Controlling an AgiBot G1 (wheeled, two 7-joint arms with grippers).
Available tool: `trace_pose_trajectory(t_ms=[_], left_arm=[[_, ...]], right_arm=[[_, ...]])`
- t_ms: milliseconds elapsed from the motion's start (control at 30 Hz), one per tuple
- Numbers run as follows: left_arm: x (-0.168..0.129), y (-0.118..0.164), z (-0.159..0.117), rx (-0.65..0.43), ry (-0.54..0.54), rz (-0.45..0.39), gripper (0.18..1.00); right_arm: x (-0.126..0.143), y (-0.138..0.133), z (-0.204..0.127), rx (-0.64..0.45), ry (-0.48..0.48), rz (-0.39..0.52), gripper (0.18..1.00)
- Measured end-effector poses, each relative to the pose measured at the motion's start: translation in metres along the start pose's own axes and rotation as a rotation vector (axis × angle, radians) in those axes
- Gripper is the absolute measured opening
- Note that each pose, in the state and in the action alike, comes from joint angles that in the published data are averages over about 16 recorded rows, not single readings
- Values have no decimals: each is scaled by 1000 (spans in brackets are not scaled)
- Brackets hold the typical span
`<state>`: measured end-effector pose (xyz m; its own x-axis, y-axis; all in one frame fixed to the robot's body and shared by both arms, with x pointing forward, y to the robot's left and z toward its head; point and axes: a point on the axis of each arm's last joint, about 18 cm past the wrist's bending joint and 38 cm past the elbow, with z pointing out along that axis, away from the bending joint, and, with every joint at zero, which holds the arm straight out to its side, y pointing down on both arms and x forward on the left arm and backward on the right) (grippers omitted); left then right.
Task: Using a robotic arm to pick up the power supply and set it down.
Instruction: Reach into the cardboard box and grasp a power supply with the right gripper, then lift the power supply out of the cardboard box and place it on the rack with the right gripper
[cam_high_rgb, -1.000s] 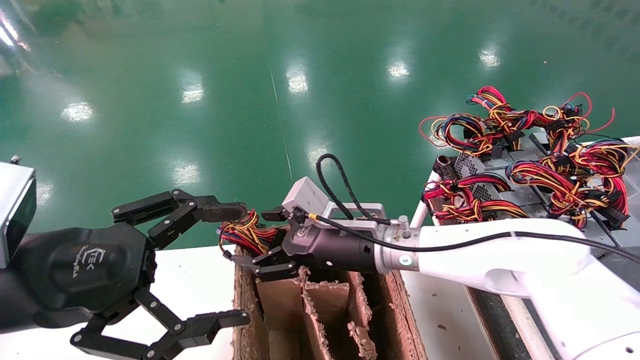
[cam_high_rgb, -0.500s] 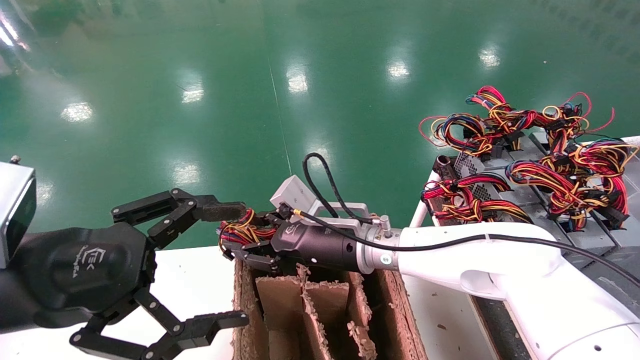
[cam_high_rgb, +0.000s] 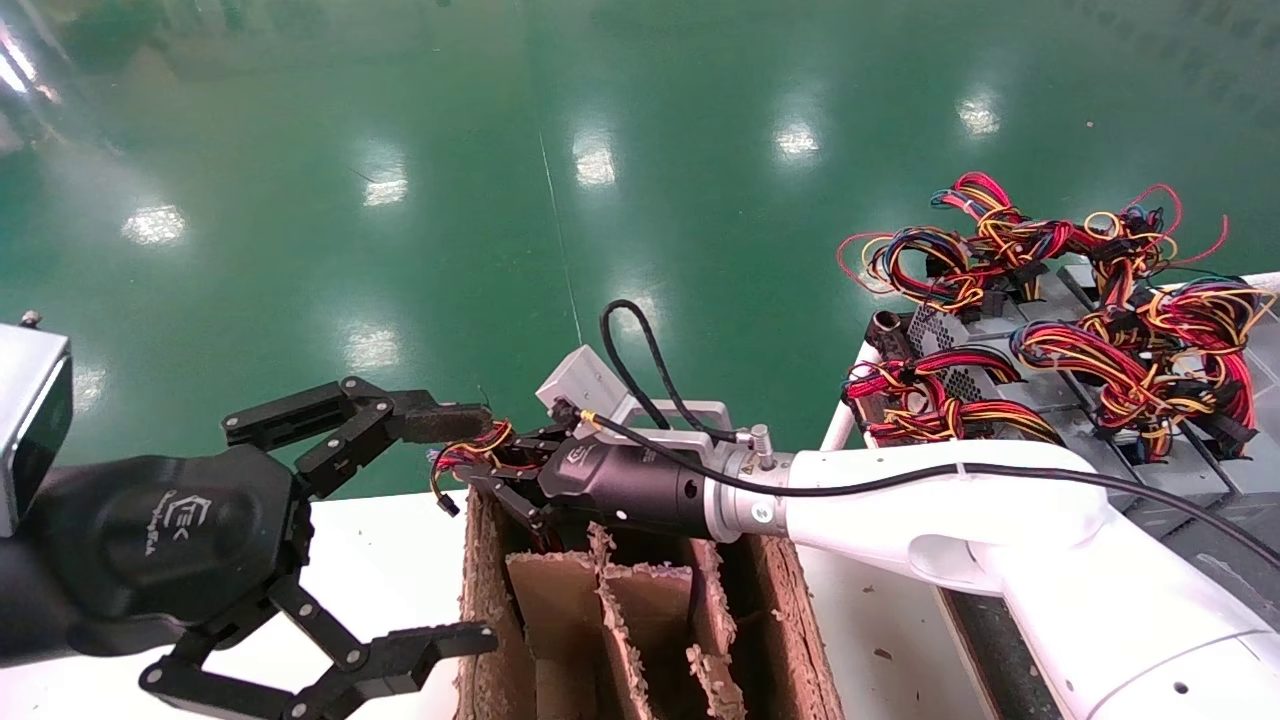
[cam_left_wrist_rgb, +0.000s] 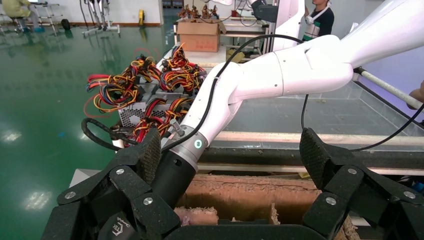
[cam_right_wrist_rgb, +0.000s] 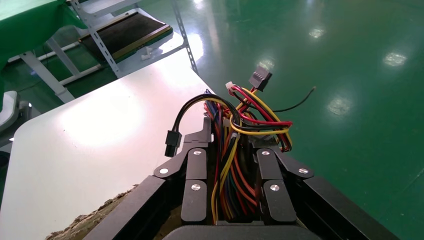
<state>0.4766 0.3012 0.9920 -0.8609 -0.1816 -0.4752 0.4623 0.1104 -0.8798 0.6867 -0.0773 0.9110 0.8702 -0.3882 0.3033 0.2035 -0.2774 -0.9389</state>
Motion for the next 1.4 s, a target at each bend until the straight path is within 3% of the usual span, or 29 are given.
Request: trace_pose_trajectory(t_ms=[167, 733, 1067, 1400], left_arm=[[0, 0, 0, 0, 0, 0, 1001], [0, 0, 0, 0, 0, 0, 1001], [0, 0, 0, 0, 0, 0, 1001], [0, 0, 0, 0, 0, 0, 1001]], right_arm=[[2, -1, -3, 13, 2, -1, 322], [17, -27, -46, 146, 5, -27, 284], [25, -58, -107, 258, 6, -58, 282], [26, -96, -194, 368, 48, -99, 279]])
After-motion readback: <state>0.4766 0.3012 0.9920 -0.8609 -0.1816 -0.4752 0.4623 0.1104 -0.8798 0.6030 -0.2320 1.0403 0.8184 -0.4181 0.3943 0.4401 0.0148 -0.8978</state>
